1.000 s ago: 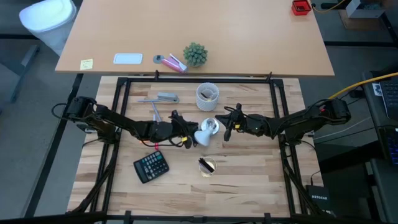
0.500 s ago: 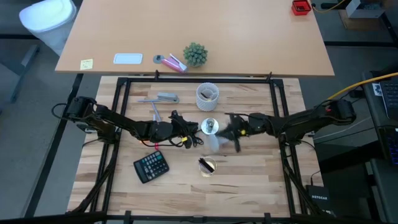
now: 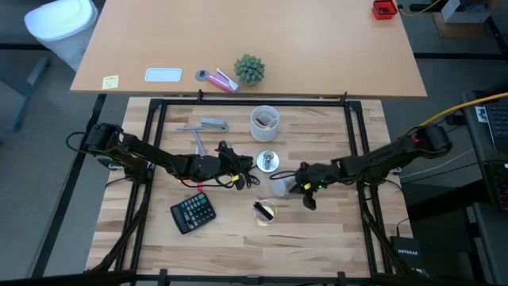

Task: Screw lightbulb
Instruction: Remove the lightbulb from the lamp, then return to Home Position

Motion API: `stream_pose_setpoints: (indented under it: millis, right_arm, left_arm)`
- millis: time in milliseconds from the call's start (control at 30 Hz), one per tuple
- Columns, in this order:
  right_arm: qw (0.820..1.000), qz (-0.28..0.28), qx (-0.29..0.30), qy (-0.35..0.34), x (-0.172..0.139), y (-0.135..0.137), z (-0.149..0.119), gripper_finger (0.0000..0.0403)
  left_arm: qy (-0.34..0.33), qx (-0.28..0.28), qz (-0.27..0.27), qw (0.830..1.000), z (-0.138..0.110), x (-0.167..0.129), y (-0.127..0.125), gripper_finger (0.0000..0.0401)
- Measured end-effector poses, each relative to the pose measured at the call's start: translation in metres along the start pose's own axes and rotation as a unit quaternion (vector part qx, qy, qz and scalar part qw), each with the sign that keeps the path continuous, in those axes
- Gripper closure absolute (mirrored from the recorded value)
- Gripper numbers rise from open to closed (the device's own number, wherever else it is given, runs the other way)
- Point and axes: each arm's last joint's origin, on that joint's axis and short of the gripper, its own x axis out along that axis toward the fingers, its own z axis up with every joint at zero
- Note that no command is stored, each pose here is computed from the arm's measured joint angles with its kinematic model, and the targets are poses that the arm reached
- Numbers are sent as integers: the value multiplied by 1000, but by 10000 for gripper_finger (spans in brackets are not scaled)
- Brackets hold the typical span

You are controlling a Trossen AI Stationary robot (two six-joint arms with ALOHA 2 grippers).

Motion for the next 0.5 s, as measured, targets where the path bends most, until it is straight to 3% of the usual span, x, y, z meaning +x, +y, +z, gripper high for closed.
stream_pose_setpoints:
  millis: [233, 500]
  right_arm:
    - [999, -29, -9, -17, 9, -2, 1, 398]
    - [994, -109, -9, -31, 17, -9, -2, 398]
  left_arm:
    - [0, 0, 0, 1000, 0, 0, 0, 398]
    - [0, 0, 0, 1000, 0, 0, 0, 398]
